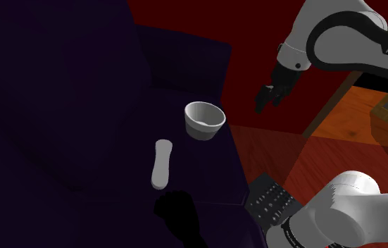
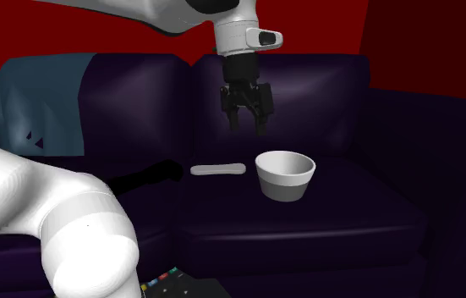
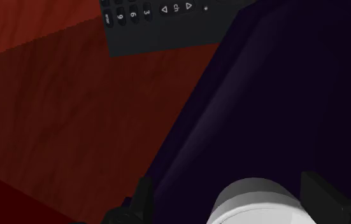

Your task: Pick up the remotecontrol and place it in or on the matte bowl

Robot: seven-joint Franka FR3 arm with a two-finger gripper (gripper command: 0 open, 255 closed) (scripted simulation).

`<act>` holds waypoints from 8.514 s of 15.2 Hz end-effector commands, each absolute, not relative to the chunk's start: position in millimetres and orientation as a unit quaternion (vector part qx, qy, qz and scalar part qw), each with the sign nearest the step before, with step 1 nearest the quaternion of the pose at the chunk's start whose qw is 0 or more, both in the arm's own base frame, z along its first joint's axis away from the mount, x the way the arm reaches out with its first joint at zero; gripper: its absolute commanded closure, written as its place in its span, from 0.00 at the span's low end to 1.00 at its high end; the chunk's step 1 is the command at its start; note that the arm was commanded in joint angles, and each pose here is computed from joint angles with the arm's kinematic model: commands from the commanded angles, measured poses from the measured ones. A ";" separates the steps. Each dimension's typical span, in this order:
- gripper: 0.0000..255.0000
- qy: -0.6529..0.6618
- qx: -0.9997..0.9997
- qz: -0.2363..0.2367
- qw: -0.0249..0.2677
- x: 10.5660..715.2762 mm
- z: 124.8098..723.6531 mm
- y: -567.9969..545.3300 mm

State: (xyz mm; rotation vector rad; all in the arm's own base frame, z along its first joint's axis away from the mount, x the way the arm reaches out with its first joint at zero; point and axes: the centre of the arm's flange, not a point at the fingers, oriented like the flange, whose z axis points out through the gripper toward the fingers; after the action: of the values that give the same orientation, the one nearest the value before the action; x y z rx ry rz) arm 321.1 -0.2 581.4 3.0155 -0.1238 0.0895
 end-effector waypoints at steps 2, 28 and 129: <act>0.00 -0.048 0.997 0.029 0.060 323.8 574.1 10.1; 0.00 -0.243 0.970 0.006 0.021 446.0 394.4 264.5; 1.00 -0.266 0.964 0.003 0.016 545.7 446.0 33.3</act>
State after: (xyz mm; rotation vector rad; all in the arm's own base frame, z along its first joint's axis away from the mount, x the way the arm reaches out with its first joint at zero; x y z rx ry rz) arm 545.8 33.6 448.3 2.9972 -0.8272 0.0093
